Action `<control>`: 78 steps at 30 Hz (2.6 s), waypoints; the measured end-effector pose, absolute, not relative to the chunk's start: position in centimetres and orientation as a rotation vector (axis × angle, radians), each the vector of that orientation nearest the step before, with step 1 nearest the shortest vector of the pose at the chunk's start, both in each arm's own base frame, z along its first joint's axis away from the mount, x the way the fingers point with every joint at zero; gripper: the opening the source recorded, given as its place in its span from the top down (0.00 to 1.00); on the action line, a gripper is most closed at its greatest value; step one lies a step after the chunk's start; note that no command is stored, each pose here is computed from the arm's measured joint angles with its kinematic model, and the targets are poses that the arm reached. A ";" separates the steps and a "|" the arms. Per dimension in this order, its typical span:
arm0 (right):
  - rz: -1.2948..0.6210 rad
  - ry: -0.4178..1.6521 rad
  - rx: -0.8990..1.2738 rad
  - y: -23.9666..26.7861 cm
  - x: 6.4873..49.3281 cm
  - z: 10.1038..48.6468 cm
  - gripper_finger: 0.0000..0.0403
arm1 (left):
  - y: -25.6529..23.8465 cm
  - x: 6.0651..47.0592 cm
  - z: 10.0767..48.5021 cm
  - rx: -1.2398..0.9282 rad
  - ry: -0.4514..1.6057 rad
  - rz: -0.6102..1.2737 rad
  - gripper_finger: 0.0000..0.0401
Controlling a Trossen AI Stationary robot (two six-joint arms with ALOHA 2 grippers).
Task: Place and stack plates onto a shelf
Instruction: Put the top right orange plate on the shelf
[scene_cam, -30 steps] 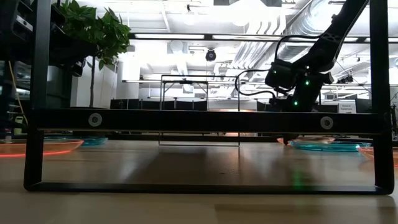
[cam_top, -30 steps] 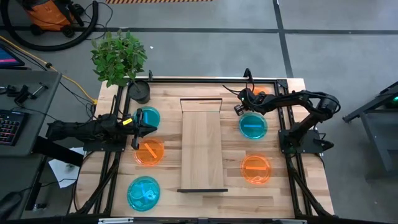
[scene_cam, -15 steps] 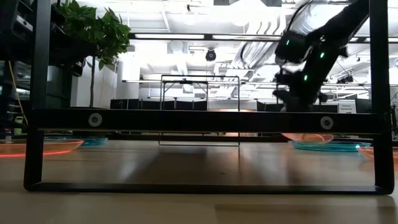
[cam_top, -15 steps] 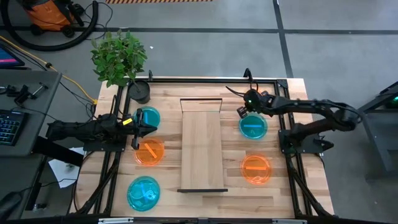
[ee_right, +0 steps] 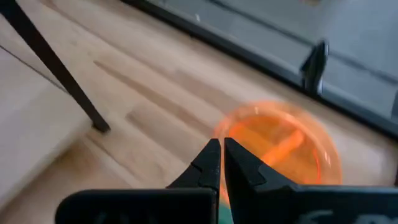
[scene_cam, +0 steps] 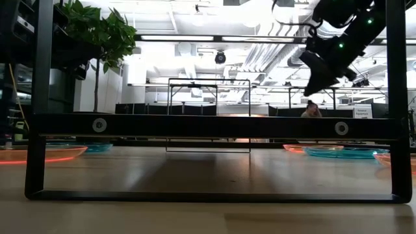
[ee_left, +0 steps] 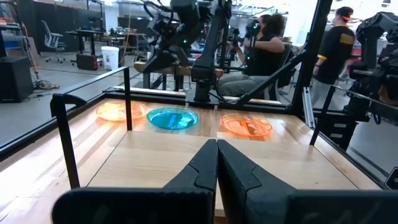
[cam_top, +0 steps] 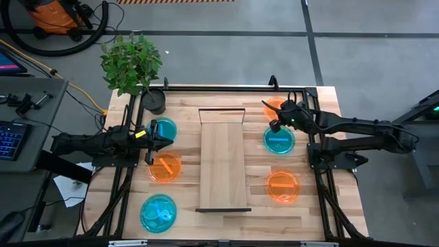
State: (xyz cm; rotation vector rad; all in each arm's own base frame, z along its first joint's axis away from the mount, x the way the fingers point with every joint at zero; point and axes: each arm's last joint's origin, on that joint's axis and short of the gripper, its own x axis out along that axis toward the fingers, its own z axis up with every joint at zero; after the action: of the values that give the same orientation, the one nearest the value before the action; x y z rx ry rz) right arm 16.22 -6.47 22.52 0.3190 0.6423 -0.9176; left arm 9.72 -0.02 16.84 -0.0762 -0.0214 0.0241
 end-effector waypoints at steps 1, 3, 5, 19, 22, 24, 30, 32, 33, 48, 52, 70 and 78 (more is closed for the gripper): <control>-0.921 0.662 0.331 -6.5 16.2 22.3 1.00 | 0.0 9.7 16.8 -0.076 -0.021 0.025 1.00; -0.943 0.700 0.358 -6.5 16.2 21.7 1.00 | 0.0 9.7 16.8 -0.076 -0.021 0.024 1.00; -1.002 0.731 0.364 -6.6 16.2 21.2 0.98 | 0.0 9.7 16.8 -0.076 -0.021 0.024 1.00; -1.526 0.613 0.647 -9.6 11.5 14.3 0.47 | 0.0 9.7 16.8 -0.076 -0.021 0.024 1.00; -1.561 0.491 0.708 -10.3 11.0 13.5 0.45 | 0.0 9.7 16.8 -0.076 -0.021 0.024 1.00; -1.560 0.416 0.749 -10.8 10.8 13.1 0.45 | 0.0 9.7 16.8 -0.076 -0.021 0.024 1.00; -1.558 0.326 0.839 -11.3 9.8 11.9 0.52 | 0.0 9.7 16.8 -0.076 -0.021 0.024 1.00; -1.535 0.292 0.866 -11.4 9.6 11.5 0.54 | 0.0 9.7 16.8 -0.076 -0.021 0.024 1.00; -1.523 0.280 0.879 -11.4 9.5 11.3 0.54 | 0.0 9.7 16.9 -0.076 -0.021 0.024 1.00; -1.519 0.216 0.934 -11.4 9.1 10.9 0.57 | 0.0 9.7 16.8 -0.076 -0.021 0.024 1.00; -1.529 0.215 0.931 -11.5 9.1 10.8 0.57 | 0.0 9.7 16.8 -0.076 -0.021 0.024 1.00; -1.613 0.344 0.894 -14.2 10.5 11.4 0.57 | 0.0 9.7 16.8 -0.076 -0.021 0.024 1.00; -1.622 0.385 0.903 -14.9 11.5 10.1 0.57 | 0.0 9.7 16.8 -0.076 -0.021 0.024 1.00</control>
State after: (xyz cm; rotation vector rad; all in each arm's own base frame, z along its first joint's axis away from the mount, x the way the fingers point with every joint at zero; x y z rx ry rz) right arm 11.46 -14.86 10.14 0.9030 0.3853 -1.6223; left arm 9.72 -0.02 16.84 -0.0762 -0.0208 0.0241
